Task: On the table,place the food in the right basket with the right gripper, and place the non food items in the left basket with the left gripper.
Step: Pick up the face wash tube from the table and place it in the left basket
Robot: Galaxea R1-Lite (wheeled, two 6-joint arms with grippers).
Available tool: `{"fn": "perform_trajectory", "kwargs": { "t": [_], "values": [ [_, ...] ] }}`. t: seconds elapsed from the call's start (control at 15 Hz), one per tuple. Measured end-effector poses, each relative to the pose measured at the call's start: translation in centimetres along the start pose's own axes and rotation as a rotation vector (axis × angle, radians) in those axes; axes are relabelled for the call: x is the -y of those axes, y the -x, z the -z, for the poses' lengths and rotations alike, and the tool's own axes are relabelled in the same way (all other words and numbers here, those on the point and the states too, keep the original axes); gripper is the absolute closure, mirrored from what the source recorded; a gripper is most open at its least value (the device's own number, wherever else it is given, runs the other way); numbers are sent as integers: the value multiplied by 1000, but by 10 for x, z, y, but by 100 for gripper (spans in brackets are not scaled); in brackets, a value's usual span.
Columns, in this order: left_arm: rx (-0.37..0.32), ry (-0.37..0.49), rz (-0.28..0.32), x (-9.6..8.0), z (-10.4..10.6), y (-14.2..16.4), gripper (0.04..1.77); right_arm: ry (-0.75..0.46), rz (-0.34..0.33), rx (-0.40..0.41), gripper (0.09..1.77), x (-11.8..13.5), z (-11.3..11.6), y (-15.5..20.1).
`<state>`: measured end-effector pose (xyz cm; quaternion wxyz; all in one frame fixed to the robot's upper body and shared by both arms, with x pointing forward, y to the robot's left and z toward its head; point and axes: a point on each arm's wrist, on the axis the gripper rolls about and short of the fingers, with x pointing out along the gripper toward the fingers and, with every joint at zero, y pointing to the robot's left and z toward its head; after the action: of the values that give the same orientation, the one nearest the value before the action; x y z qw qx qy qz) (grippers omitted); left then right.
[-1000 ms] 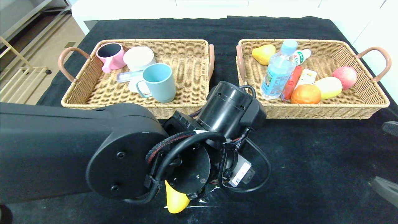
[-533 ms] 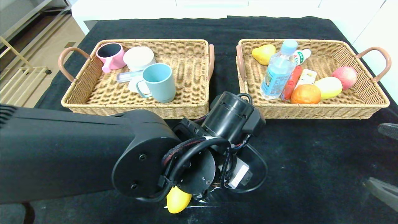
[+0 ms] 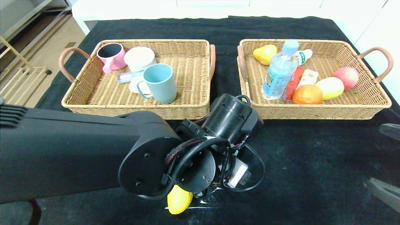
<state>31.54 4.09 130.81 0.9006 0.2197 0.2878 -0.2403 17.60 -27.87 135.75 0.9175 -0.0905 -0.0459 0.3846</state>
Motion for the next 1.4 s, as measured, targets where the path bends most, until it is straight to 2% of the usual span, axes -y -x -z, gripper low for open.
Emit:
{"fn": "perform_trajectory", "kwargs": {
  "t": [0.2,0.27,0.47,0.6,1.4],
  "values": [
    [-2,1,-1,0,0,-2,10,0,-2,-1,15,0,0,0],
    [-2,0,0,1,1,-3,31,0,-2,-2,15,0,0,0],
    [-10,-4,-1,2,2,-5,75,0,-1,-2,15,0,0,0],
    [-15,-6,1,2,3,-6,92,-1,-3,-4,15,0,1,0],
    [-14,-1,-3,2,2,-9,95,-4,-9,-15,15,-1,4,-2]
  ]
}}
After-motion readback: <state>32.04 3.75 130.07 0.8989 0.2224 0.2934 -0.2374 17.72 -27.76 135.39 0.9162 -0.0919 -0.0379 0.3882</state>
